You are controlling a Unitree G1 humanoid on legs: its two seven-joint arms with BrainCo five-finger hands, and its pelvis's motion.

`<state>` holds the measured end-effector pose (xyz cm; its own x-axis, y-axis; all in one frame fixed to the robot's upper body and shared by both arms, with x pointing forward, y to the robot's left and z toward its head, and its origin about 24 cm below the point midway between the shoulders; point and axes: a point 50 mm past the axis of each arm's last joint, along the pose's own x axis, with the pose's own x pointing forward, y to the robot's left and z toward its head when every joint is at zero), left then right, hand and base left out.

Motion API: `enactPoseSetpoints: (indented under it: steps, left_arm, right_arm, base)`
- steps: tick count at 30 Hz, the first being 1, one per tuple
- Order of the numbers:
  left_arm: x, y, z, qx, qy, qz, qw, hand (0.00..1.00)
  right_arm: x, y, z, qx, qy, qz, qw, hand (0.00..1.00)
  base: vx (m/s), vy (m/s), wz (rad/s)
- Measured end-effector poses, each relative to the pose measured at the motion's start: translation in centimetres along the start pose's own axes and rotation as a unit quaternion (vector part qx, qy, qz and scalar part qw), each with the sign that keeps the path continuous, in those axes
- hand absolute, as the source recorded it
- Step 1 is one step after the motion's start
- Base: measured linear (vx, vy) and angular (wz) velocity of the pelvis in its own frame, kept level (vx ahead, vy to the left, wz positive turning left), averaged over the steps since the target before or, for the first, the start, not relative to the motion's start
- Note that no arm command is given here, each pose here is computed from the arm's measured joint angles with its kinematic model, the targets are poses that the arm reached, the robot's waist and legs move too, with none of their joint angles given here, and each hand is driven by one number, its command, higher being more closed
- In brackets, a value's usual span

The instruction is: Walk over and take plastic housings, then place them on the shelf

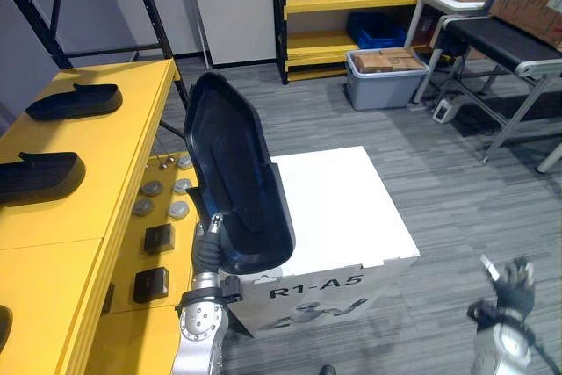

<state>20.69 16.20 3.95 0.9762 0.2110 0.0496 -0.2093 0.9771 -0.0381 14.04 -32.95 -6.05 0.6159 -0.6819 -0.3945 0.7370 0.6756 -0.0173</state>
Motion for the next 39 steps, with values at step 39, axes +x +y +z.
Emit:
enactPoseSetpoints:
  steps: [39]
  left_arm:
    - [-1.2, -4.4, 6.9, -0.065, -0.148, -0.064, 0.985, 1.0]
  right_arm:
    - [-8.5, 9.5, -11.7, -0.195, 0.198, 0.231, 0.933, 0.0]
  base:
    - [0.04, 0.069, 1.07]
